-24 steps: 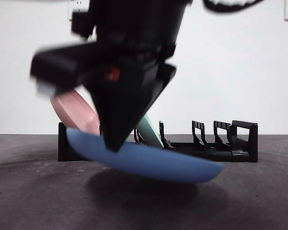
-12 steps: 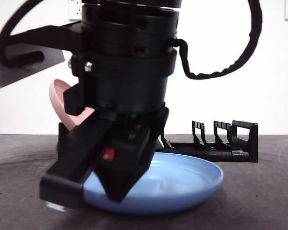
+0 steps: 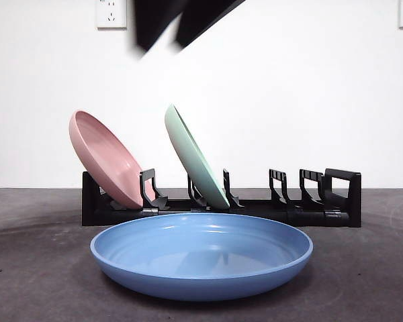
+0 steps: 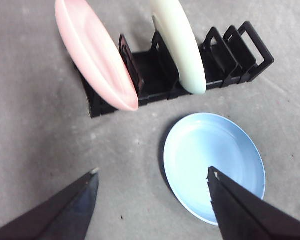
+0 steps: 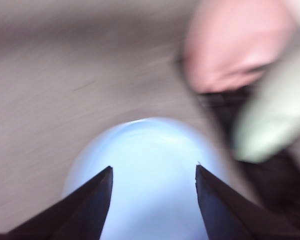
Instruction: Place the plate
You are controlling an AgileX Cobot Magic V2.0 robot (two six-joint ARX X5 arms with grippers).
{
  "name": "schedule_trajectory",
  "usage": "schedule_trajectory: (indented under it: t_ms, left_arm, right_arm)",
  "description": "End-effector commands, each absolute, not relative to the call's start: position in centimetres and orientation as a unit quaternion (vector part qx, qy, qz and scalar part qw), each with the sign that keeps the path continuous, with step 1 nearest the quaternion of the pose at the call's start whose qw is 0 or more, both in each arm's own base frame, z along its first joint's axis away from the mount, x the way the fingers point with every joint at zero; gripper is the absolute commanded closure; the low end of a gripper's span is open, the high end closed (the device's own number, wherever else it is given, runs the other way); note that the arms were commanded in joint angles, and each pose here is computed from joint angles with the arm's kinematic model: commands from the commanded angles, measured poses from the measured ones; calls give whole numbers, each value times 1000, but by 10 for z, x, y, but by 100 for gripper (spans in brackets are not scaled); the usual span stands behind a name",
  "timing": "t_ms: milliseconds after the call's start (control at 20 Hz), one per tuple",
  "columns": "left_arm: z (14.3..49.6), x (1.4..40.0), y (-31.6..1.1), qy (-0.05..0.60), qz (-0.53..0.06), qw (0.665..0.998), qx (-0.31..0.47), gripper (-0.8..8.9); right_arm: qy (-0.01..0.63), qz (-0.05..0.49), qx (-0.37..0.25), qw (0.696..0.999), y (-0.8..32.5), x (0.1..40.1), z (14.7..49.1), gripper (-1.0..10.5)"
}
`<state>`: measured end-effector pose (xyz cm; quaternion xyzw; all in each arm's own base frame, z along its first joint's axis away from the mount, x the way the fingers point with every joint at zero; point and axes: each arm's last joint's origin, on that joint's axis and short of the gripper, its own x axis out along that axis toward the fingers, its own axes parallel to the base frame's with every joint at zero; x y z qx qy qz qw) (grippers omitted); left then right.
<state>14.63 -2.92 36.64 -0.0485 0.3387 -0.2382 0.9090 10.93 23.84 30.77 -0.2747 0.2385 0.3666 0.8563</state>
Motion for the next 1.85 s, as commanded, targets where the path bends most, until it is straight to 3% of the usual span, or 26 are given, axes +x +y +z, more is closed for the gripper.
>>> schedule_trajectory:
  t_ms: [50, 400, 700, 800, 950, 1000, 1100, 1300, 1600, 1850]
  left_arm:
    - [374, 149, -30, 315, -246, 916, -36, 469]
    - [380, 153, -31, 277, -247, 928, -35, 469]
    - [385, 159, -30, 254, -212, 942, -54, 472]
    - [384, 168, -29, 248, -172, 953, -42, 466]
    - [379, 193, -31, 261, -125, 955, -58, 312]
    - [378, 202, -33, 276, -120, 951, -69, 307]
    - [378, 223, -40, 312, -116, 938, -95, 327]
    - [392, 263, -62, 356, -134, 921, -86, 507]
    - [402, 319, -91, 402, -94, 910, -35, 505]
    - [391, 357, -101, 476, -50, 878, 18, 505]
  right_arm:
    - [228, 321, -258, 882, 212, 131, 325, 692]
    - [233, 181, -250, 922, 108, 216, 339, 693]
    - [266, 67, -151, 950, 30, 238, 340, 693]
    - [269, 64, -135, 951, 25, 236, 341, 693]
    - [271, 70, -134, 951, 27, 236, 341, 693]
    - [270, 72, -135, 951, 28, 236, 341, 693]
    - [272, 73, -135, 950, 28, 235, 341, 693]
    - [275, 70, -125, 951, 28, 235, 340, 693]
    - [277, 69, -120, 951, 28, 235, 340, 692]
    - [277, 68, -116, 951, 28, 235, 340, 692]
